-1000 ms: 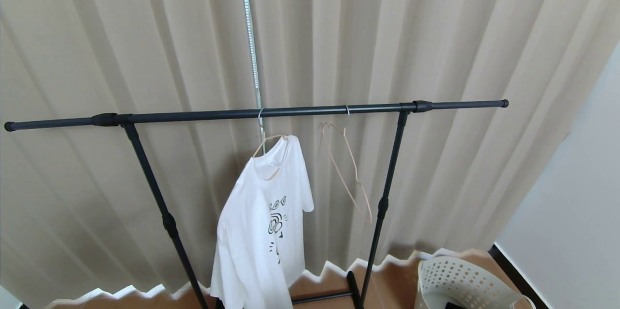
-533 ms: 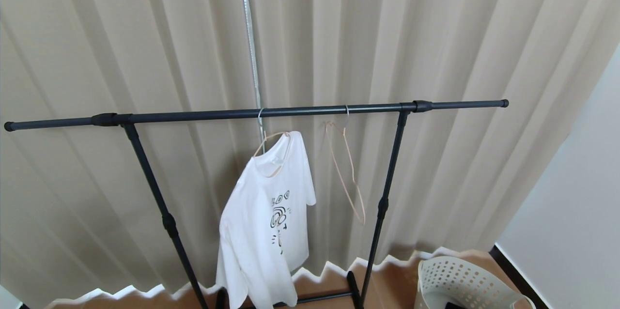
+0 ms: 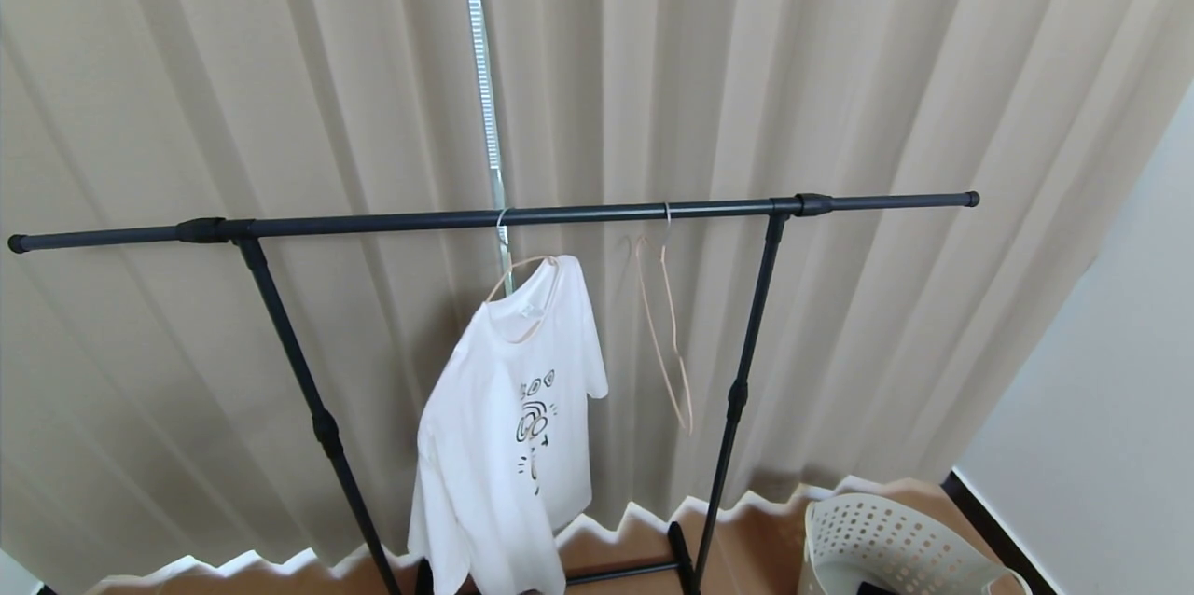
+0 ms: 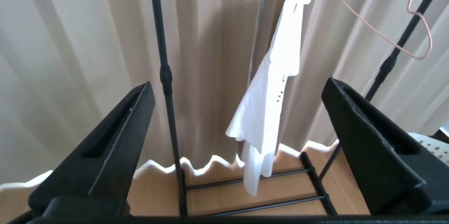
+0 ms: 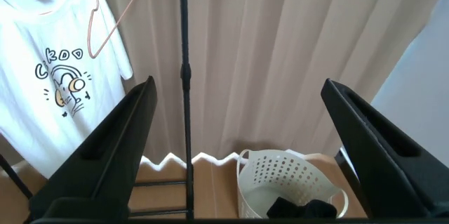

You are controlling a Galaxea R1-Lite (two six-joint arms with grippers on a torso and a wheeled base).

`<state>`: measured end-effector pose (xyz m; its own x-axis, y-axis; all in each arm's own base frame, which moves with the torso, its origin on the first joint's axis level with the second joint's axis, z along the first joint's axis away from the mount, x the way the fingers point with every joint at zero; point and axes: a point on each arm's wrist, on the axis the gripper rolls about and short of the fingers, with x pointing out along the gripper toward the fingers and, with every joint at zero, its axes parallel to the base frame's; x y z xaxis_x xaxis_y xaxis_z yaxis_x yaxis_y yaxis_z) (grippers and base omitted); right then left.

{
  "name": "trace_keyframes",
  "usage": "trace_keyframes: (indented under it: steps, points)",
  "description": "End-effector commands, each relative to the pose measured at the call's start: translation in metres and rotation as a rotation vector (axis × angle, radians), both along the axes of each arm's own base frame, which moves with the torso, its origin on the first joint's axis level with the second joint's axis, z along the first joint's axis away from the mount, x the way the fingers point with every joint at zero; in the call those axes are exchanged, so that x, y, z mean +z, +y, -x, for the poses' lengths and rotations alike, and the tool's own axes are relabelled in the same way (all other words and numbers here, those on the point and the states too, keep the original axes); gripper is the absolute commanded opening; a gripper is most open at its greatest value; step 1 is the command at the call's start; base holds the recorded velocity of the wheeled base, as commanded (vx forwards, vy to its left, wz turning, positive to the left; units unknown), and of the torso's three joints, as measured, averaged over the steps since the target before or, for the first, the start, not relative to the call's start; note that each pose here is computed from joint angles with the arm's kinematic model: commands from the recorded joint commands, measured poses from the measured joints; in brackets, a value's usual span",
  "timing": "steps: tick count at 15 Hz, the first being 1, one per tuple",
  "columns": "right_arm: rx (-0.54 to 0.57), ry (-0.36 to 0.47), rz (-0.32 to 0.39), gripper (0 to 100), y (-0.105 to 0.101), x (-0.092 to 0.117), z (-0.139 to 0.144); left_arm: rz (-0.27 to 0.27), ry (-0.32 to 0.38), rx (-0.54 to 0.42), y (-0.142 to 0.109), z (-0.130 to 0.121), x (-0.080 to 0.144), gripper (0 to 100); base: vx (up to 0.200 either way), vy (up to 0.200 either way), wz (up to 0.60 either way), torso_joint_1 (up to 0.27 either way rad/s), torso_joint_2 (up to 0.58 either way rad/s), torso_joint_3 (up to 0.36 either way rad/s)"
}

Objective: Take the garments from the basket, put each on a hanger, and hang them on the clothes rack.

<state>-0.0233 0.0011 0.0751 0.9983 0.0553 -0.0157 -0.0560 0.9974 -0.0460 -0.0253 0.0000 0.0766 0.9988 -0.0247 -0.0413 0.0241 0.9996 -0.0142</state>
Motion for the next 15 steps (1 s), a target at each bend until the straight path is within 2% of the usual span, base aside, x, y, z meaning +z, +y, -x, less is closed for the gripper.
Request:
trace_keyframes:
  steps: [1, 7, 15]
  points:
    - [0.012, -0.002, 0.005, 100, 0.0002, 0.0003, 0.0001, 0.002, 0.0, 0.0, 0.0, 0.0, -0.0001, 100, 0.0, 0.0, 0.0, 0.0, 0.0, 0.0]
    - [0.014, -0.004, 0.002, 100, 0.0003, 0.0004, 0.0001, 0.002, 0.0, 0.0, -0.0001, 0.0, -0.0001, 100, 0.0, 0.0, 0.0, 0.0, 0.0, 0.0]
    - [0.014, -0.004, 0.002, 100, 0.0003, 0.0004, 0.0001, 0.002, 0.0, 0.0, -0.0001, 0.0, -0.0001, 100, 0.0, 0.0, 0.0, -0.133, 0.3, 0.164]
